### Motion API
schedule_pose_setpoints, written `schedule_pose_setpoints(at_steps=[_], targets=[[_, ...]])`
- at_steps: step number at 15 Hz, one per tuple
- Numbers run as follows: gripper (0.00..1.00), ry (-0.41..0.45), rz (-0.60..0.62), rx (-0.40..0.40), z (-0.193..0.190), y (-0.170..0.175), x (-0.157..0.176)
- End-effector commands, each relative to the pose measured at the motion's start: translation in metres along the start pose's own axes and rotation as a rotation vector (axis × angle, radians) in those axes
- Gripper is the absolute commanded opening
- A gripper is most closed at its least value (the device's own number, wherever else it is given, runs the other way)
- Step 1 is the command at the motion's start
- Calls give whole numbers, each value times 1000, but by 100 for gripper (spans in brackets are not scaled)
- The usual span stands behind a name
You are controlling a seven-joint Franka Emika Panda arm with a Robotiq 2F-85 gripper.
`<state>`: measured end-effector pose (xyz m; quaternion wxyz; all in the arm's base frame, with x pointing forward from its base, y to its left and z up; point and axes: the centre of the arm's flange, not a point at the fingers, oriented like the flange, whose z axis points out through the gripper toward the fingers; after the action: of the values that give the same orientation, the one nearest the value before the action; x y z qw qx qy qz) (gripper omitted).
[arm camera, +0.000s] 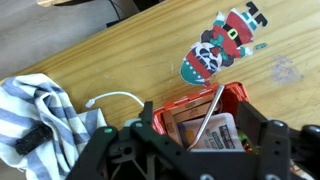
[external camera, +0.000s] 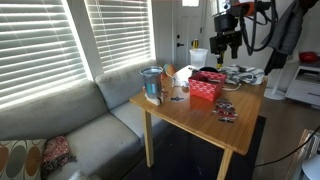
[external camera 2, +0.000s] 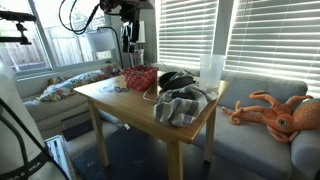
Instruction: Pick up the silver spoon on the right and put it in the red basket
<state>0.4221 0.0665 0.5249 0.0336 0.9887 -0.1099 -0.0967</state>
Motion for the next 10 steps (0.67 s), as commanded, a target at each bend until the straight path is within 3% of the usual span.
schedule_pose_setpoints(at_steps=[1, 4, 7, 8, 10], targets=[[100, 30, -39, -67, -20, 39, -45], [100, 60, -128, -104, -40, 83, -76], [100, 176, -182, -95, -59, 125, -96], [100, 104, -143, -98, -56, 97, -73], [100, 147, -159, -83, -66, 117, -88]])
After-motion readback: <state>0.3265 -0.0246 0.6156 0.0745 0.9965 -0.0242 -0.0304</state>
